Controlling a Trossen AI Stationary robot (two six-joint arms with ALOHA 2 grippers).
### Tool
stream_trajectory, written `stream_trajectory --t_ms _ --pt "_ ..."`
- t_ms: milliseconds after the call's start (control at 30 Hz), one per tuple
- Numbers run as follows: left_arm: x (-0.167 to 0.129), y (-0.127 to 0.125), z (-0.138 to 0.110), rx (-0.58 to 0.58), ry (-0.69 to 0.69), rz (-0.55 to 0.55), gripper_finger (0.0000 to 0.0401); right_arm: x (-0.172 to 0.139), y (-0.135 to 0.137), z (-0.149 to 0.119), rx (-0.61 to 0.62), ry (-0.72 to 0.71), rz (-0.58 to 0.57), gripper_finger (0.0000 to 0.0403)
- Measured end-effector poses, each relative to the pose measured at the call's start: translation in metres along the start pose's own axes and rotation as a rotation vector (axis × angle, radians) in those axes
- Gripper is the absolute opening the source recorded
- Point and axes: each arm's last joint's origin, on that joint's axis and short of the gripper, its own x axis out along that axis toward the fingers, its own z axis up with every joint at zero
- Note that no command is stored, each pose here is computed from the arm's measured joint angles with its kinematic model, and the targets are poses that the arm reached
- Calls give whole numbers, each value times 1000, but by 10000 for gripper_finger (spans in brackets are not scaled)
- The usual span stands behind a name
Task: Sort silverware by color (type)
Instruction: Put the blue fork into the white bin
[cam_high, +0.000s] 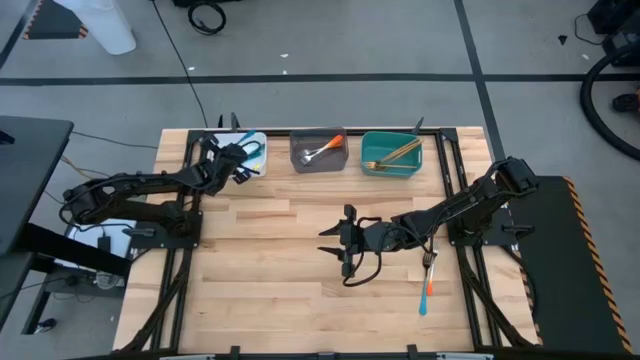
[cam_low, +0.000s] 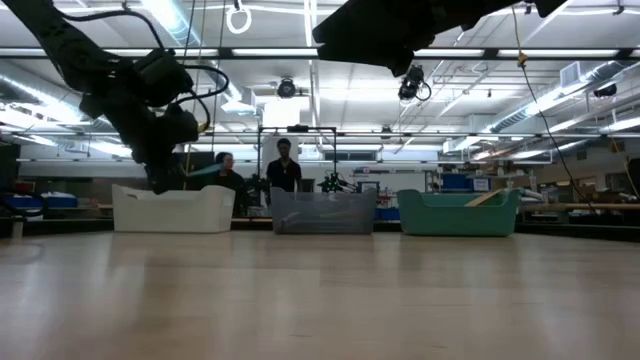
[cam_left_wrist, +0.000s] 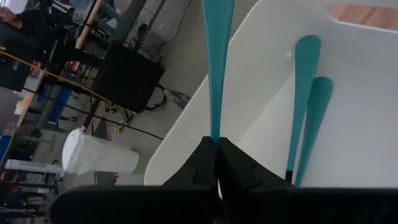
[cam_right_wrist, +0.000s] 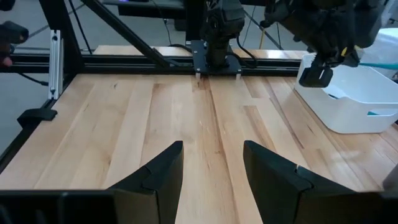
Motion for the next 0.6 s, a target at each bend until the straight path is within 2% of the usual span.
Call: stream_trajectory --t_ms 233,600 --pt "1 -8 -17 -61 -37 14 13 0 0 0 -4 0 0 178" --pt "1 -15 -33 -82 -29 7 13 0 0 0 -6 0 0 178"
